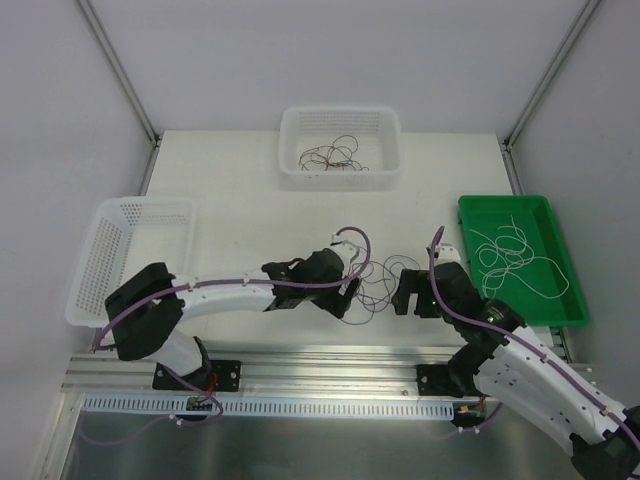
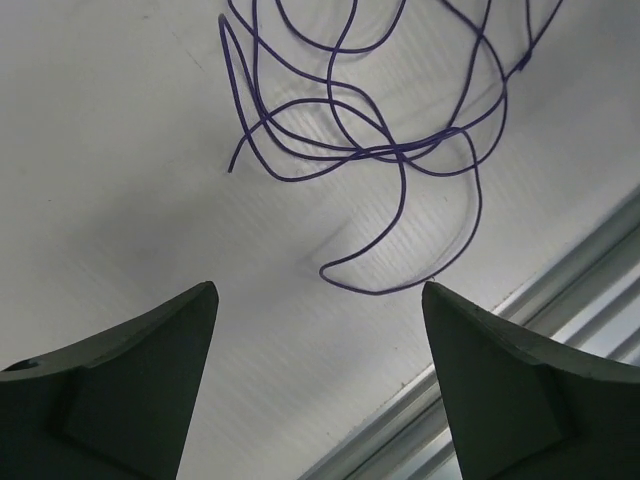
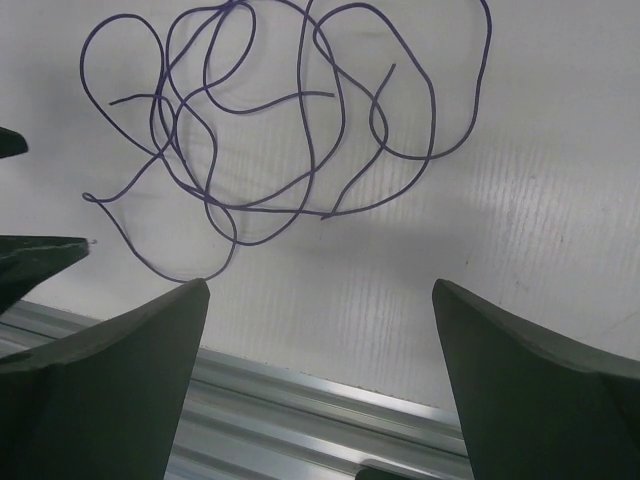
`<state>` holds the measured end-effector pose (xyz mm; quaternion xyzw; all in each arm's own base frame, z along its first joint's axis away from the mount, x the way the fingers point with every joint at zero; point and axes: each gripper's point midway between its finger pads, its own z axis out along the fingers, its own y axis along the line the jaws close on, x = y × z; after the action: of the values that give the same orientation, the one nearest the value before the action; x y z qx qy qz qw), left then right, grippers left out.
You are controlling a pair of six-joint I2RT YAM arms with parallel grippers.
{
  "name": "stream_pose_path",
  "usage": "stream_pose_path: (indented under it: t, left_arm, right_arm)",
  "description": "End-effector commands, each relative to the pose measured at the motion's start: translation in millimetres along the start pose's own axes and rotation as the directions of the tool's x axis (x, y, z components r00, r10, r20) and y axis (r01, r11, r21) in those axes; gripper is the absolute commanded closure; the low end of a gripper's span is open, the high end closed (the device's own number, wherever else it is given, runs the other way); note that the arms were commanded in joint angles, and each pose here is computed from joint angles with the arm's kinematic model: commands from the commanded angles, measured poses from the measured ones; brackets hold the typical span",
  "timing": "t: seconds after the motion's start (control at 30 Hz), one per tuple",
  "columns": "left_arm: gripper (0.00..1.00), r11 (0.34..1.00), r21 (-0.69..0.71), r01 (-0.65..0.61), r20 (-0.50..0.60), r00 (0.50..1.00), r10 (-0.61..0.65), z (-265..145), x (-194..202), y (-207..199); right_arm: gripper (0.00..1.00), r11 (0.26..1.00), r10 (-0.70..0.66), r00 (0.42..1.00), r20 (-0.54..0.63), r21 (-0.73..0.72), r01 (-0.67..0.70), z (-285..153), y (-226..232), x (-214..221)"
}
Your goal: Untangle the cables
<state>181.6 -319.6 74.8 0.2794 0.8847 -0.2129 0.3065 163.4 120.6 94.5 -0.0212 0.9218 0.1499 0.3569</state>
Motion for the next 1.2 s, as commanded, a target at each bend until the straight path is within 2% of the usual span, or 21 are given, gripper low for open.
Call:
stream_pose_path:
  t: [0.0,0.13,0.2,0.23,0.27,0.37,0.5,0.57,0.63,0.67,0.73,0.77,0.87,0.9,0.97,1.0,1.07,1.1,1.17]
  left_arm:
    - [0.18,0.995,-0.068,-0.07,-0.004,0.998,0.07,19.9,-1.8,-4.2]
    - [0.35,0.989,-0.109,-0.1,-0.052,0.994,0.095,42.7,10.0,-2.3]
    - [0.53,0.99,-0.103,-0.1,-0.056,0.994,0.095,45.9,10.8,-4.4]
    - [0.58,0.99,-0.096,-0.103,-0.053,0.994,0.099,45.4,10.4,-7.5]
    - [0.77,0.99,-0.094,-0.105,-0.05,0.994,0.101,44.2,9.8,-8.7]
    - [0.99,0.99,-0.083,-0.115,-0.018,0.993,0.114,31.5,4.4,-12.8]
    - [1.0,0.991,-0.083,-0.103,0.048,0.993,0.107,-8.5,-16.5,-11.5]
    - [1.0,0.987,-0.106,-0.119,0.039,0.991,0.124,-28.1,-21.7,-6.3]
    - [1.0,0.986,-0.123,-0.114,0.107,0.986,0.128,-56.0,-46.3,-5.0]
    - [1.0,0.98,-0.145,-0.136,0.087,0.985,0.15,-67.4,-44.7,1.3]
    - [1.0,0.978,-0.173,-0.117,0.153,0.978,0.144,-98.8,-70.6,8.4]
    - [1.0,0.974,-0.197,-0.115,0.133,0.981,0.143,-110.0,-70.4,17.6]
    - [1.0,0.966,-0.254,-0.042,0.203,0.975,0.096,-149.2,-102.7,45.3]
    - [1.0,0.956,-0.294,0.011,0.235,0.97,0.062,-167.6,-114.2,65.6]
    - [1.0,0.945,-0.326,0.038,0.264,0.963,0.052,-187.3,-124.1,83.2]
    - [1.0,0.931,-0.355,0.085,0.307,0.951,0.03,-207.1,-134.4,98.8]
    - [1.0,0.919,-0.381,0.102,0.345,0.938,0.039,-227.1,-144.1,109.9]
    - [1.0,0.914,-0.387,0.121,0.385,0.922,0.041,-245.0,-152.8,113.0]
    - [1.0,0.895,-0.417,0.158,0.425,0.904,0.039,-265.4,-161.9,127.6]
  right_arm:
    - [0.0,0.996,0.066,0.997,0.042,-0.057,-0.064,3.4,15.3,-12.3]
    - [0.01,0.996,0.066,0.998,0.022,-0.058,-0.064,7.2,17.5,-10.0]
    - [0.0,0.996,0.072,0.997,0.021,-0.06,-0.07,8.4,18.2,-9.7]
    - [0.01,0.995,0.072,0.997,0.022,-0.064,-0.071,8.6,19.2,-10.2]
    - [0.01,0.996,0.07,0.997,0.021,-0.06,-0.069,10.9,18.9,-10.1]
    - [0.0,0.997,0.062,0.998,0.021,-0.044,-0.061,19.0,17.5,-9.7]
    - [0.0,0.999,0.043,0.999,0.001,-0.016,-0.043,35.2,17.7,-8.5]
    - [0.0,0.999,0.037,0.999,-0.001,-0.005,-0.037,44.3,18.8,-10.6]
    - [0.0,0.999,0.023,0.999,-0.038,0.024,-0.022,56.3,17.7,-6.2]
    - [0.0,1.0,0.022,0.999,-0.036,0.022,-0.021,60.9,20.1,-8.3]
    - [0.0,0.999,0.018,0.997,-0.069,0.051,-0.015,72.1,17.8,-4.1]
    - [0.02,0.998,0.022,0.997,-0.071,0.063,-0.018,76.0,16.8,-4.6]
    - [0.13,0.993,0.028,0.993,-0.114,0.116,-0.014,87.3,10.3,0.9]
    - [0.2,0.992,0.027,0.992,-0.122,0.125,-0.012,89.2,9.1,2.6]
    - [0.31,0.989,0.032,0.989,-0.141,0.147,-0.011,92.7,4.9,7.8]
    - [0.42,0.988,0.037,0.989,-0.144,0.155,-0.015,93.4,3.2,9.6]
    - [0.53,0.983,0.04,0.988,-0.152,0.183,-0.012,94.4,-3.9,13.3]
    - [0.65,0.981,0.046,0.987,-0.153,0.194,-0.015,94.7,-5.8,14.1]
    - [0.75,0.974,0.052,0.986,-0.161,0.227,-0.014,93.5,-13.3,16.2]
